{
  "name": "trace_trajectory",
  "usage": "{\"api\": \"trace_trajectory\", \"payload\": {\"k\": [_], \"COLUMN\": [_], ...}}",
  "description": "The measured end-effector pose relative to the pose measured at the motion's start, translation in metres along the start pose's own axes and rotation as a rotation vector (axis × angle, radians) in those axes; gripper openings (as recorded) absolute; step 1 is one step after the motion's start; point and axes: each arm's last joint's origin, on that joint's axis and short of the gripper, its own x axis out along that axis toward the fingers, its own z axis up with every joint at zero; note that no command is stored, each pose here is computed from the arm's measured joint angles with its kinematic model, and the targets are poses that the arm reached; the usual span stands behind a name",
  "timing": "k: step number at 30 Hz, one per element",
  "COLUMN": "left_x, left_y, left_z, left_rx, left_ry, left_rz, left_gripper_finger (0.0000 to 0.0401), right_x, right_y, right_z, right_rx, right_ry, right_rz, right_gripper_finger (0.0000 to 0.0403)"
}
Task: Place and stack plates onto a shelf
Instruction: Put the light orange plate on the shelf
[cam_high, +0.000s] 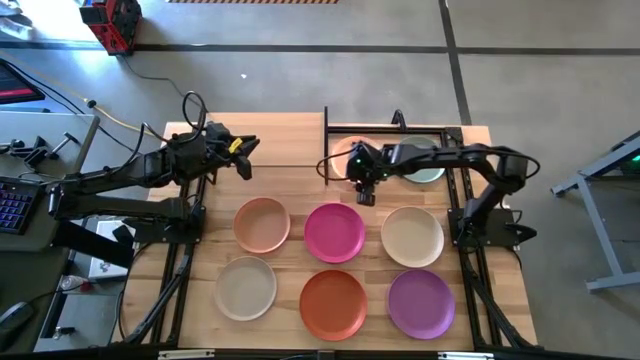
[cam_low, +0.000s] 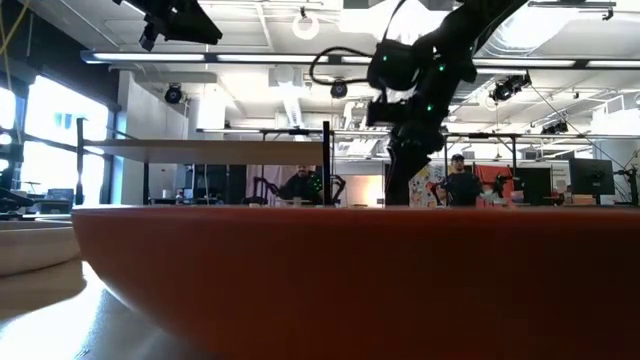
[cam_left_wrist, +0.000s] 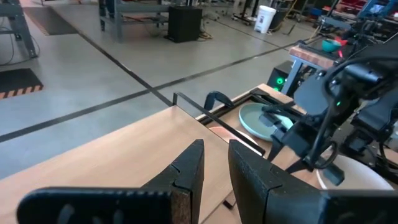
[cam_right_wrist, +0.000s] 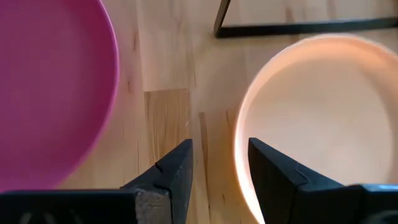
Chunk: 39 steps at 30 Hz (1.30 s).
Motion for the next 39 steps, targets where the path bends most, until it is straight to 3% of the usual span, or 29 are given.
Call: {"api": "trace_trajectory", "payload": {"k": [13,39], "left_x": [0.000,0.000], "left_y": [0.000,0.001], "left_z": [0.000,-0.001], "left_rx": [0.000,0.008], "left_ry": [-0.001,0.014], "left_rz": [0.000,0.005], "left_gripper_finger": [0.0062,0.0062], "right_x": [0.033,0.037], "right_y": [-0.003,-0.012], "right_z": [-0.005,-0.009], "right_rx": [0.012,0.057], "right_ry": [0.081,0.086], "right_rz": [-0.067,-0.046], "right_gripper_finger": [0.0133,0.0133]}}
